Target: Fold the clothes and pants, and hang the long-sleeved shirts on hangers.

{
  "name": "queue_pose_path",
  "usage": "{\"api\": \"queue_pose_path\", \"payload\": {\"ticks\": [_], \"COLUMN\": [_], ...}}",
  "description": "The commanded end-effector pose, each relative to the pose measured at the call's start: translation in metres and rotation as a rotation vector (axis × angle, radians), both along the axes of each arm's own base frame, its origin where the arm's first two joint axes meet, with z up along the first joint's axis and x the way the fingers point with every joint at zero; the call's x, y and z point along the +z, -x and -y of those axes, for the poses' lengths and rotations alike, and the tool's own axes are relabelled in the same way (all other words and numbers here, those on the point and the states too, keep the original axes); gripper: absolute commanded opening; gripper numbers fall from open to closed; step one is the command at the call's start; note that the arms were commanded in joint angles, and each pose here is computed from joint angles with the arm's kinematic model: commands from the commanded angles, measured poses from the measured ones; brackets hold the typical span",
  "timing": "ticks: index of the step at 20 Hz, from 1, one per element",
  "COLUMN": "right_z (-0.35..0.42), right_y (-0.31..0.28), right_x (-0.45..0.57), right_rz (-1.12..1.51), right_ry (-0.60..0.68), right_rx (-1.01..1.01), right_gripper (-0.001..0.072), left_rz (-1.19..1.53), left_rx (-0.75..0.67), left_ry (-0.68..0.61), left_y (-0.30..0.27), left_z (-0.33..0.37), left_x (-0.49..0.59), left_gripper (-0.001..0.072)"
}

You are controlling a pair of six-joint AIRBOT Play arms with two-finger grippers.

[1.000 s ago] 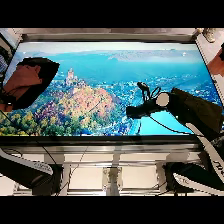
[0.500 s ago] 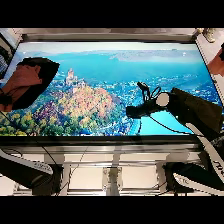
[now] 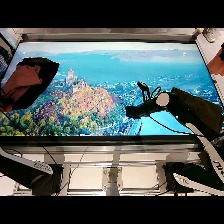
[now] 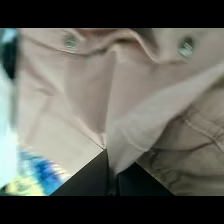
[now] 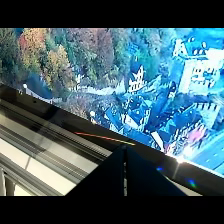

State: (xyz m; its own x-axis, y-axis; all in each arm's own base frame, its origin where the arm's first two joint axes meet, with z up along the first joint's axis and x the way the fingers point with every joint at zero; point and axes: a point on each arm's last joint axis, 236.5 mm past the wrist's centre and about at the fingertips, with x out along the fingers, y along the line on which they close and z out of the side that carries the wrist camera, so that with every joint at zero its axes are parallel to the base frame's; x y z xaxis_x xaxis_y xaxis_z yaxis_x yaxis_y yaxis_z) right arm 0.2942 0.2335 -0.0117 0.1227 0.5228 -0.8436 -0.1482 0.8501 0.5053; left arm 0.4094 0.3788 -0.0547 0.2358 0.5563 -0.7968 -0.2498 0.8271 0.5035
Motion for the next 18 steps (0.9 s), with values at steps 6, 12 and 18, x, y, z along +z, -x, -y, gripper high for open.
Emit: {"api": "queue_pose_path", "payload": {"ticks": [6,12,18], "right_z": [-0.001,-0.005,0.004], "right_y": [-0.002,-0.004,0.001], "right_x": [0.001,0.031,0.073], "right_rz": [0.042,0.282,0.525], "right_ry": [0.003,0.004,0.060], "right_rx": [0.049,0.290,0.477], "right_gripper": [0.0099,0.0317,0.0343], "left_rz": [0.306,0.167,0.198], "left_rx": [-0.388,-0.900,-1.278], "left_ry": [0.275,0.470,0.486], "left_y": [-0.064,-0.004,0.054], "left_z": [0.186,0.424,0.558], "left_x": [0.146,0.219,0.298], "left_gripper": [0.0029,0.0029,0.0029]}}
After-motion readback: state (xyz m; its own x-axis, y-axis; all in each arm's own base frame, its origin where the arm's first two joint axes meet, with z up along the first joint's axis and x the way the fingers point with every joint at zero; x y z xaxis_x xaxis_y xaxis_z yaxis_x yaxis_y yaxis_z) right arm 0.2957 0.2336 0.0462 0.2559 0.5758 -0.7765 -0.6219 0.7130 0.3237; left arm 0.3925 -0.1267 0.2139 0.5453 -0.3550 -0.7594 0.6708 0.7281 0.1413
